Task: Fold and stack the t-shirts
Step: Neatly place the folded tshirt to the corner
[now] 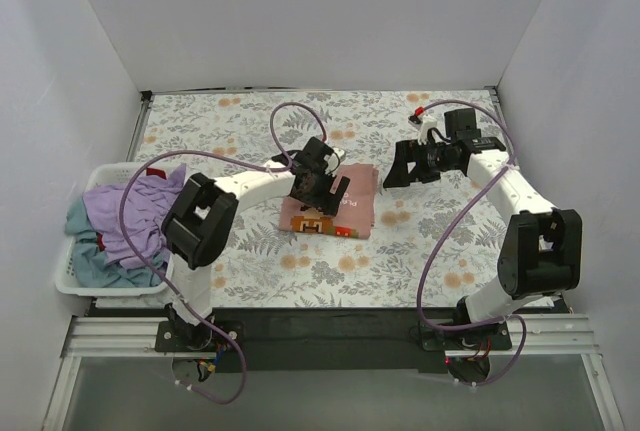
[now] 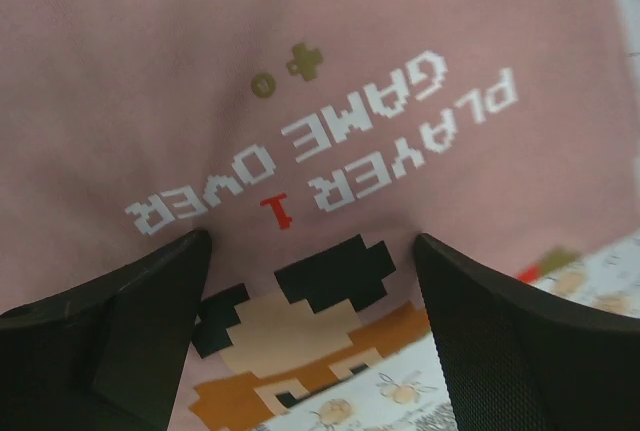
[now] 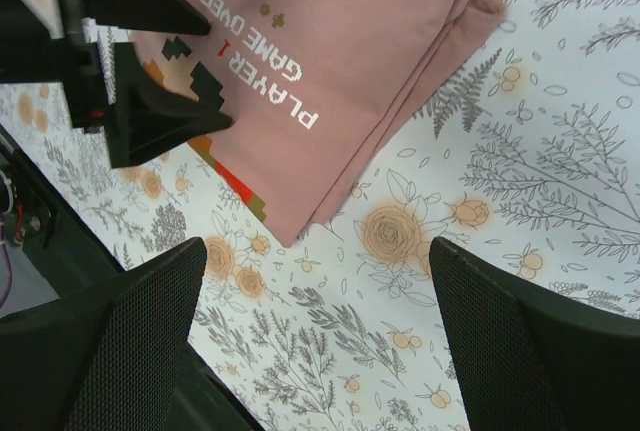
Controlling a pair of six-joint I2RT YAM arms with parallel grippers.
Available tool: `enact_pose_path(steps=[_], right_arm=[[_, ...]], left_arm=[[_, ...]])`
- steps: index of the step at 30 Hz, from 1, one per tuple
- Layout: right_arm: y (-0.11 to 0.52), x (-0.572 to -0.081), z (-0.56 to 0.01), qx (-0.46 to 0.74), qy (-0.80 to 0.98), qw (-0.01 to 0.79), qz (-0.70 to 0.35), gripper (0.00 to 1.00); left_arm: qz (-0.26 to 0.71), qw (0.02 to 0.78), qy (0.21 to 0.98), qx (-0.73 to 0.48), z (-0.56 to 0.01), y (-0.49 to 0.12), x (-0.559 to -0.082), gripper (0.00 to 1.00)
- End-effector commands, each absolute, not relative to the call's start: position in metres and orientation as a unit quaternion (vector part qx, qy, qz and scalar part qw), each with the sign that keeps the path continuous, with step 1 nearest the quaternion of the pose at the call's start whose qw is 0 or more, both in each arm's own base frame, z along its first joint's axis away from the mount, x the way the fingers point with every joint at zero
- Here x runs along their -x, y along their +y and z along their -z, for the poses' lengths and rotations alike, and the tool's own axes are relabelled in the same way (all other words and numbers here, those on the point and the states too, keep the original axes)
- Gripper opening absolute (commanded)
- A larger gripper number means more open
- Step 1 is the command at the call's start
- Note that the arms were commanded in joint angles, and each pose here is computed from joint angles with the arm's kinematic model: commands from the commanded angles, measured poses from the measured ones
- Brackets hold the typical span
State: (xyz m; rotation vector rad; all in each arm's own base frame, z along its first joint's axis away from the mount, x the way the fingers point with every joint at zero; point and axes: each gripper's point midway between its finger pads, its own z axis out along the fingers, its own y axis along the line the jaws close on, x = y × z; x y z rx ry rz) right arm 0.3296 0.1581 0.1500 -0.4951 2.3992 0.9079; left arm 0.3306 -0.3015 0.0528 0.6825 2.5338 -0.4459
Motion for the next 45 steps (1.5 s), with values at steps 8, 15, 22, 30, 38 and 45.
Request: enact_pose_path(steps=[8,15,22,30,38,45], right_arm=[[0.162,-0.325,-0.142,0.19,0.886,0.24,-0.347,0.98],[0.159,-0.321,-0.138,0.198,0.888,0.239,-0.339,0.98],[0.147,-0.329,-0.143,0.197,0.897,0.263,-0.296,0.98],[0.109,-0.347,-0.151,0.164,0.914,0.301,-0.219,0.98],[0.065,-0.368,-0.163,0.127,0.925,0.341,-0.112,0.98],[0.081,-0.398,-0.174,0.097,0.916,0.365,-0.136,0.98]], left_arm=[[0.03,0.18,0.954,-0.237,0.029,-0.259,-0.346,0.83],[0.051,0.165,0.955,-0.241,0.035,-0.254,-0.357,0.84],[0.116,0.154,0.95,-0.245,0.034,-0.309,-0.369,0.77],[0.181,0.193,0.935,-0.238,0.02,-0.421,-0.41,0.77],[0.287,0.325,0.882,-0.183,-0.069,-0.474,-0.457,0.81],[0.305,0.448,0.824,-0.162,-0.219,-0.417,-0.493,0.85]])
